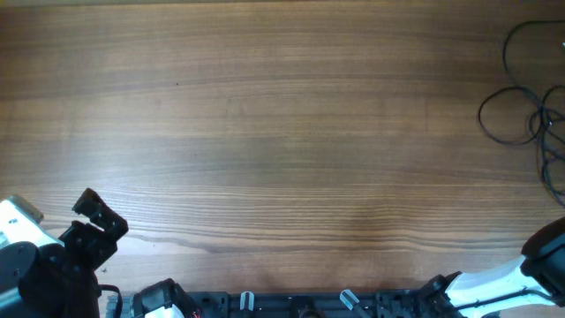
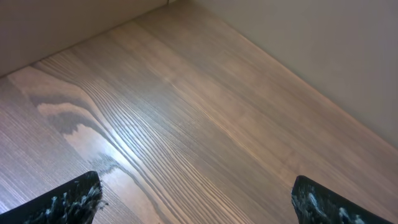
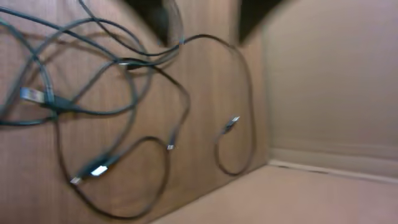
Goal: Untangle cables
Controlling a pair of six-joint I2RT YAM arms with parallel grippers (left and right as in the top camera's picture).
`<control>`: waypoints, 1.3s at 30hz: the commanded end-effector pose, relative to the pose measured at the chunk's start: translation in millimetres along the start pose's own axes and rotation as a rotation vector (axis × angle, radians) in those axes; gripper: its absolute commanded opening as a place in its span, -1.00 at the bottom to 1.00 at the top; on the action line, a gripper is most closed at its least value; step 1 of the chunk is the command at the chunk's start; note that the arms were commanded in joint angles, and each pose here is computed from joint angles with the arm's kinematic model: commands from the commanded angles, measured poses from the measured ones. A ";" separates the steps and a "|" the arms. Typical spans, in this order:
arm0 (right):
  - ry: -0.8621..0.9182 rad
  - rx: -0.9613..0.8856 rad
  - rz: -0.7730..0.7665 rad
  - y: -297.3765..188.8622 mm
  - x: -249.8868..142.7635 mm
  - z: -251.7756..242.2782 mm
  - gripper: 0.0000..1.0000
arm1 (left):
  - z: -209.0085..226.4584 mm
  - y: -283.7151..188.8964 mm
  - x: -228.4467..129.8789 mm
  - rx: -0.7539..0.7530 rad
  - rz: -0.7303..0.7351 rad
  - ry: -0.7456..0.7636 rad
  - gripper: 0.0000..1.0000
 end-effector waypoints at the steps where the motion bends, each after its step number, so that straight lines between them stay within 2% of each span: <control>1: -0.005 0.081 0.130 4.0 -21.9 12.9 0.64 | -2.4 -3.8 1.7 -0.018 -0.008 0.000 0.99; 2: -0.067 0.163 0.220 1.4 -38.2 25.8 0.70 | -3.7 -3.8 1.0 -0.028 -0.002 0.000 1.00; 3: -0.214 0.260 0.301 -2.7 -58.2 40.2 0.89 | -5.4 -3.9 0.0 -0.041 0.006 0.000 1.00; 4: -0.321 0.302 0.349 -5.0 -75.3 46.9 0.99 | -6.0 -3.9 -0.3 -0.045 0.008 0.000 0.99; 5: -0.397 0.289 0.387 -5.4 -91.8 46.3 0.94 | -6.0 -3.9 -0.3 -0.045 0.008 0.000 1.00; 7: -0.567 0.180 0.441 -4.3 -122.4 32.7 -0.91 | -6.0 -3.9 -0.3 -0.045 0.008 0.000 1.00; 13: -0.751 -0.121 0.434 5.2 -190.6 4.7 -0.91 | -6.0 -3.9 -0.3 -0.045 0.008 0.000 1.00; 19: -0.578 -0.343 0.250 3.7 -217.4 -7.2 -0.92 | -5.9 -3.9 -0.6 -0.045 0.009 0.000 1.00; 24: -0.554 -0.258 0.211 22.2 -237.7 -10.8 -0.91 | -6.0 -3.9 -0.6 -0.046 0.010 0.000 1.00; 29: -0.790 -0.100 0.355 48.7 -268.3 -11.0 -0.91 | -6.0 -3.9 -0.7 -0.046 0.010 0.000 1.00; 39: -0.797 -0.156 0.453 81.2 -293.7 -48.0 -0.91 | -6.2 -4.0 -3.1 -0.050 0.024 0.001 0.99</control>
Point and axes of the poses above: each gripper's point midway between its finger pads, its own y axis out along the fingers, its own z axis along the line the jaws close on, x = y × z, the point moved 4 cm from there along -y, back along the fingers, and after that the axes turned 11 degrees about -y, right-handed, at the moved point
